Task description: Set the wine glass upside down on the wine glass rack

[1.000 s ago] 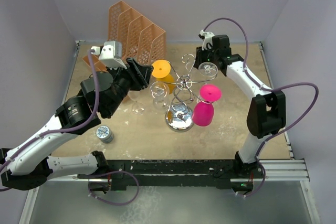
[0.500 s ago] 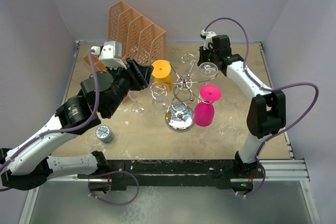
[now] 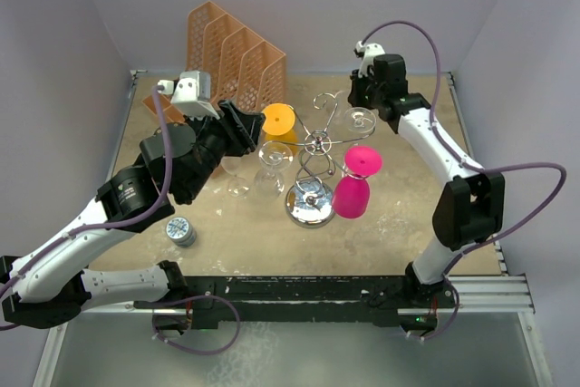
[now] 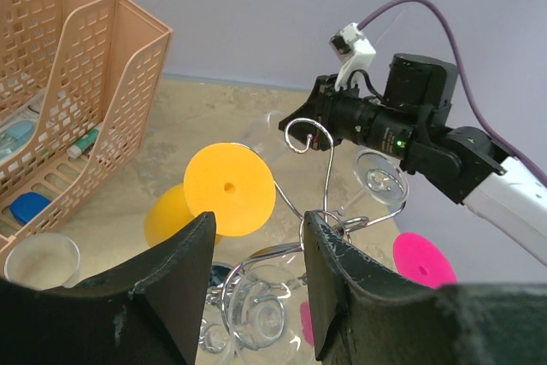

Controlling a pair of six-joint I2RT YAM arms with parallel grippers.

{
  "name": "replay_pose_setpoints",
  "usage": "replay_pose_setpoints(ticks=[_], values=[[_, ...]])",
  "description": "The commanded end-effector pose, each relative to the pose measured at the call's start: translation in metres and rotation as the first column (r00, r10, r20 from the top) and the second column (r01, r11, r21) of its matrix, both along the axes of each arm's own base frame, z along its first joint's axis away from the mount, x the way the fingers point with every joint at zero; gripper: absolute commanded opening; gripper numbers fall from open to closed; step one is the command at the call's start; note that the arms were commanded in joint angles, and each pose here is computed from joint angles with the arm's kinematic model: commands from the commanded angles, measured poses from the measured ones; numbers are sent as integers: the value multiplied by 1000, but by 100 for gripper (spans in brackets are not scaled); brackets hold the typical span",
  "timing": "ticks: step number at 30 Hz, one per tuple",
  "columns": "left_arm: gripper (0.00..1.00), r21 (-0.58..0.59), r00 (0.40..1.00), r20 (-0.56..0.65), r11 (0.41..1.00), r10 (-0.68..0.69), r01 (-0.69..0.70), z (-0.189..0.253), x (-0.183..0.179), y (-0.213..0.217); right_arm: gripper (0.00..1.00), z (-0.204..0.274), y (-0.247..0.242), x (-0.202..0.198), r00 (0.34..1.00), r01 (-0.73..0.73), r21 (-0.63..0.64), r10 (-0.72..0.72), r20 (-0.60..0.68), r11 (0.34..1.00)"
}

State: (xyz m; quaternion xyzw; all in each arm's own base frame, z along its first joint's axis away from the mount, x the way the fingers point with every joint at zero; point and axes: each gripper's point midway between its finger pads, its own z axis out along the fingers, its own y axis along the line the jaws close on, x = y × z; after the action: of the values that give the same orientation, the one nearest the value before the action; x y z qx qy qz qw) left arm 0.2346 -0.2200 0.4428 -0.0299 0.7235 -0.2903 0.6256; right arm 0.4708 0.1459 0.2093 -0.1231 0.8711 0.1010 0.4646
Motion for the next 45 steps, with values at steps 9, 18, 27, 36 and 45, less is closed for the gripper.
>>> replay_pose_setpoints(ticks=[9,18,27,36,45], values=[[44,-99,999,46,995,-19,24,31,-1,-5,0,136,-22,25,900,166,146,-210,382,975],[47,-142,997,59,988,-58,66,45,3,-25,0,234,-39,-13,732,130,336,-319,603,933],[52,-335,985,144,931,-98,142,85,14,-61,0,299,-38,-80,591,-81,477,-343,730,875],[53,-499,954,184,813,-238,300,101,73,-94,0,330,-22,-125,538,-301,514,-303,787,803],[53,-672,965,150,693,-216,260,107,112,-99,0,343,-13,-166,518,-449,535,-279,809,715]])
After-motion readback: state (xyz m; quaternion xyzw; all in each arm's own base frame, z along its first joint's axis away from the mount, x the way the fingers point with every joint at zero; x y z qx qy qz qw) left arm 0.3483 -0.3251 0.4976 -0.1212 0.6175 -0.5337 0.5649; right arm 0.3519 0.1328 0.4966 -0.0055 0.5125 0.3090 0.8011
